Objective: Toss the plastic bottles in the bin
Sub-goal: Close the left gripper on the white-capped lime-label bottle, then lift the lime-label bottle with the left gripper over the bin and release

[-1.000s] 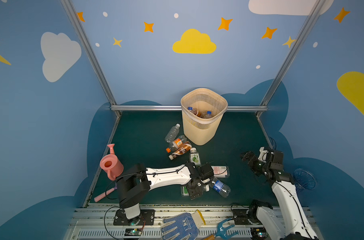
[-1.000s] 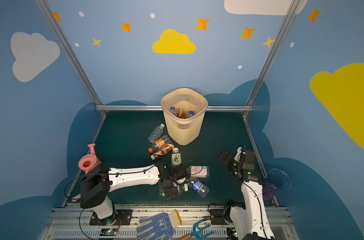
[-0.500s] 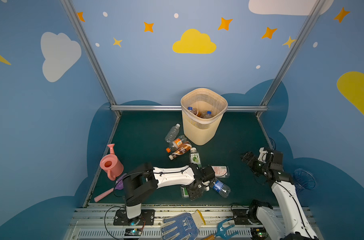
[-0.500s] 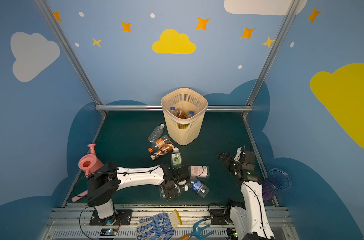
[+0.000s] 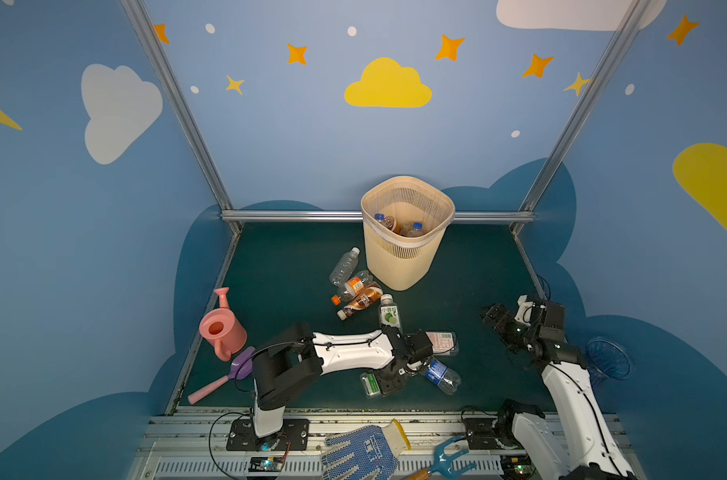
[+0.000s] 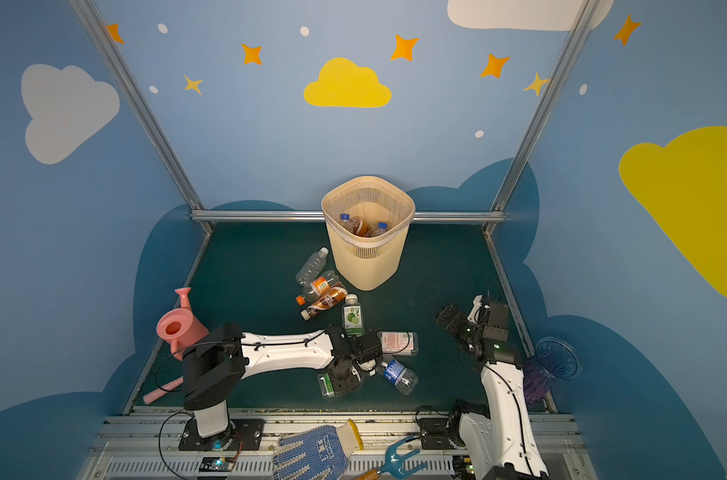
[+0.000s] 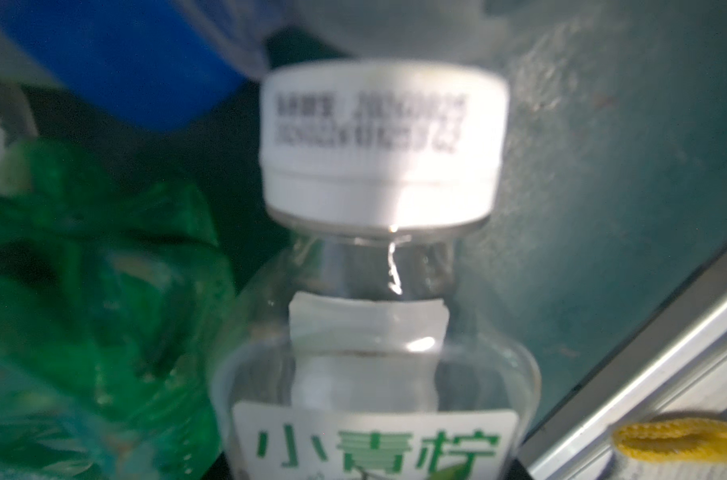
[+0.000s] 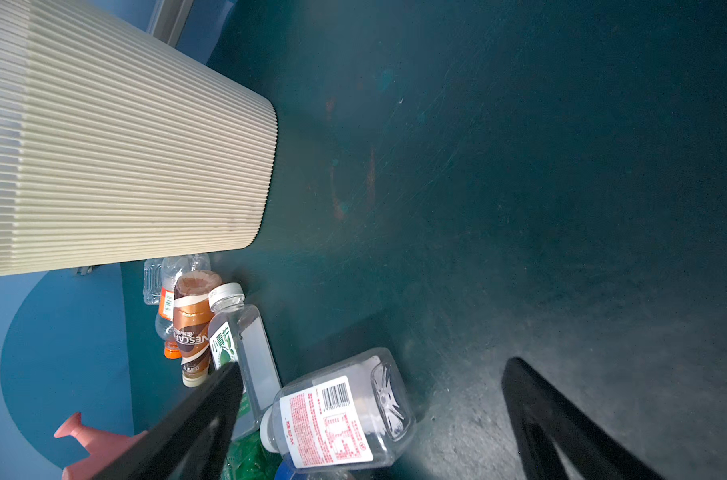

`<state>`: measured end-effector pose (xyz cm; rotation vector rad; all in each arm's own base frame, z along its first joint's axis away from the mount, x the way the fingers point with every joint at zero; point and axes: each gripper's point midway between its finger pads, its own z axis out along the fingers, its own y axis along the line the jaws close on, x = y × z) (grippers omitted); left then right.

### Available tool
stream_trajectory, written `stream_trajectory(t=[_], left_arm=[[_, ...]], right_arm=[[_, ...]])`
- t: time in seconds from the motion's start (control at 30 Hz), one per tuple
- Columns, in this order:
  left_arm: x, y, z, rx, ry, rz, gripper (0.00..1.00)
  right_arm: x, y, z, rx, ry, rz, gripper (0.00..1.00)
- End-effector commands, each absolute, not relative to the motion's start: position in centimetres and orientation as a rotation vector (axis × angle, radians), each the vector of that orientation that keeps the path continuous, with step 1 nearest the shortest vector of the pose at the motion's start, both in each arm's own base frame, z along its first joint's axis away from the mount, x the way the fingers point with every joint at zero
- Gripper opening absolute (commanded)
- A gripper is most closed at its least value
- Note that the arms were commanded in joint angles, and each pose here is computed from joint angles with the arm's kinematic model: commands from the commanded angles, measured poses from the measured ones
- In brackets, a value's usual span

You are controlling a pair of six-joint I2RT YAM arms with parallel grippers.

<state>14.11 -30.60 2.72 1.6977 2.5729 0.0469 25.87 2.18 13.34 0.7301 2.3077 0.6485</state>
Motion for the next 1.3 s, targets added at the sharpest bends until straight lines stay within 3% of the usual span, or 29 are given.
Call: stream_trajectory(t=[0.0, 0.17, 0.33, 0.63, 0.77, 0.87, 1.03, 1.17, 1.27], left_arm=[[14.0, -31.0, 4.4, 1.676, 2.553, 0.007, 0.5], [15.4, -32.4, 9.7, 1.547, 2.436, -0.089, 0.47], [19.0, -32.4, 18.9, 1.34, 2.222, -0.109, 0.47], [27.8, -26.8, 45.3, 0.68, 1.632, -0.329, 0.47], [27.8, -24.3, 56.7, 0.493, 1.306, -0.415, 0.47], [27.4, -24.4, 61.6, 0.449, 1.148, -0.464, 0.48], [33.4, -27.7, 60.7, 0.401, 1.223, -0.566, 0.51], [43.4, -32.1, 52.5, 0.332, 1.567, -0.668, 0.53], [46.9, -34.2, 49.1, 0.315, 1.708, -0.674, 0.67]], right_arm=[[26.0, 1.9, 13.1, 0.72, 2.307, 0.63, 0.97], [26.2, 1.9, 13.2, 0.717, 2.305, 0.627, 0.97], [26.6, 1.9, 13.6, 0.707, 2.295, 0.63, 0.97], [27.3, 1.8, 15.2, 0.665, 2.264, 0.628, 0.97], [27.5, 1.7, 15.7, 0.657, 2.255, 0.623, 0.97], [27.3, 1.7, 16.1, 0.648, 2.253, 0.613, 0.97], [27.0, 1.7, 16.7, 0.635, 2.234, 0.608, 0.97], [27.4, 2.1, 17.1, 0.628, 2.22, 0.651, 0.97], [27.3, 2.3, 17.2, 0.606, 2.241, 0.653, 0.97]])
